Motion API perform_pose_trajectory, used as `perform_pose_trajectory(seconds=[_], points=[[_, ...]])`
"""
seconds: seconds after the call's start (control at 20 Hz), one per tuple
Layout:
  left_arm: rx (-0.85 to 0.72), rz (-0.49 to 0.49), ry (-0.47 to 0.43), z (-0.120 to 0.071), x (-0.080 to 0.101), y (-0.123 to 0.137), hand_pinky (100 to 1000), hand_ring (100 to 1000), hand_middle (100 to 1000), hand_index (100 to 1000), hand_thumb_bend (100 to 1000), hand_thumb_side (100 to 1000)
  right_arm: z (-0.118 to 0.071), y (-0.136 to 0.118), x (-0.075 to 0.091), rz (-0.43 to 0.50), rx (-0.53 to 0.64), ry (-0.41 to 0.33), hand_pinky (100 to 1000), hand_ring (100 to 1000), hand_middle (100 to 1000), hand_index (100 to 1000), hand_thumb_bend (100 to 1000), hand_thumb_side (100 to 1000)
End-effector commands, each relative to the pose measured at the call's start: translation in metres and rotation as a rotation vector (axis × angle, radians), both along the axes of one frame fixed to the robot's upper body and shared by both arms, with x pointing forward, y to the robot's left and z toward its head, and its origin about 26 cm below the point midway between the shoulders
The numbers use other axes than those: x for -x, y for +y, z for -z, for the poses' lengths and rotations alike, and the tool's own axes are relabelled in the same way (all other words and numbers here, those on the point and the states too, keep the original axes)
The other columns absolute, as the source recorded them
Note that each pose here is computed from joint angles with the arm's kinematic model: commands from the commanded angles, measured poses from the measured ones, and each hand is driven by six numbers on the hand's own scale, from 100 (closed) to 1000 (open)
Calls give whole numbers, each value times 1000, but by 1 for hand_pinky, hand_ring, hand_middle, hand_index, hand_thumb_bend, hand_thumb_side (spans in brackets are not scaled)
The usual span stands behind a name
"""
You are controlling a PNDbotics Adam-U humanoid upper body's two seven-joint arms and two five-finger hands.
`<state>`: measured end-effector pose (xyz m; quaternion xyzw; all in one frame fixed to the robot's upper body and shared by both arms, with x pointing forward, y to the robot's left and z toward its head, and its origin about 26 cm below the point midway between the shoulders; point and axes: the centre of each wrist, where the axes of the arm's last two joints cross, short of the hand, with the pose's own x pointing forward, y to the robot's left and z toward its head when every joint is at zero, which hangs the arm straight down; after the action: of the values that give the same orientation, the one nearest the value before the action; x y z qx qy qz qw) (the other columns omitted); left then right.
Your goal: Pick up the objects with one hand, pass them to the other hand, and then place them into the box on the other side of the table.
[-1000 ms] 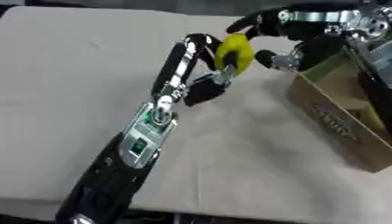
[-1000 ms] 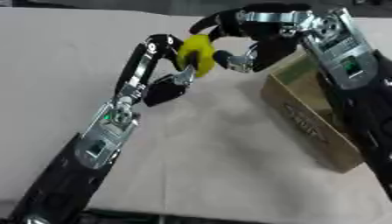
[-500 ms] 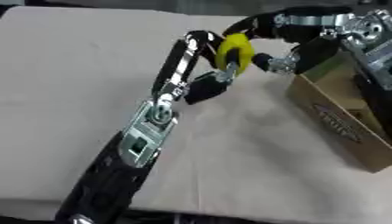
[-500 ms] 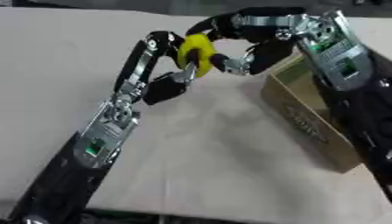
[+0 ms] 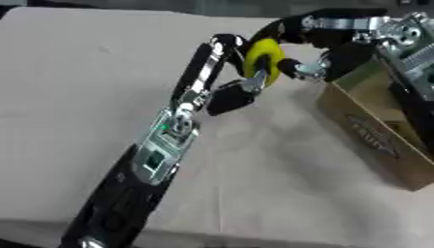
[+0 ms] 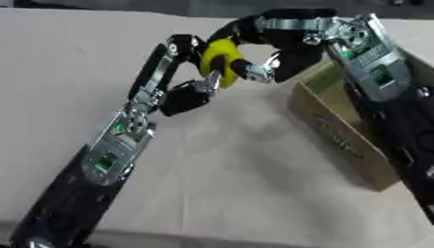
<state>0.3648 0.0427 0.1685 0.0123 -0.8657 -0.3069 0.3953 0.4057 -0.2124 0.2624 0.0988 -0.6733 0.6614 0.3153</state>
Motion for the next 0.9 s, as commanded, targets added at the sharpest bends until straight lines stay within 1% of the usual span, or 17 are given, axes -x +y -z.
perform_pose_trajectory(seconds=[0.05,0.25,0.35,0.4,0.45,0.55,0.75,0.8,0.85,0.9], points=[[6,47,-32,-13,4,-11,634,423,489,597,100,337,-12,2,3,-14,-8,-12,1000,846,865,857,100,421],[1,58,-28,-13,4,-12,635,423,490,597,100,337,-12,3,3,-16,-6,-5,998,833,806,792,100,417],[1,60,-29,-14,4,-12,636,423,490,597,100,336,-11,2,3,-13,-3,2,986,820,758,755,100,417],[1,61,-30,-14,4,-13,636,423,490,598,100,336,-10,2,3,-11,-1,5,975,805,720,729,100,416],[2,62,-32,-15,4,-13,636,423,490,598,100,335,-10,2,2,-9,0,8,966,794,700,713,100,402],[6,63,-37,-16,5,-13,636,423,490,597,100,337,-9,2,2,-6,5,11,963,791,699,713,100,384],[17,66,-52,-19,7,-12,636,424,491,598,100,336,-7,1,2,1,19,3,947,772,684,701,100,295],[21,68,-58,-21,7,-12,636,424,491,598,100,335,-7,1,2,0,24,-2,945,770,683,701,100,248],[25,70,-66,-23,8,-11,636,425,491,598,100,335,-6,1,2,0,30,-5,944,769,682,700,100,221],[28,71,-73,-26,9,-11,636,425,491,598,100,334,-6,1,2,0,34,-9,944,769,683,701,100,213]])
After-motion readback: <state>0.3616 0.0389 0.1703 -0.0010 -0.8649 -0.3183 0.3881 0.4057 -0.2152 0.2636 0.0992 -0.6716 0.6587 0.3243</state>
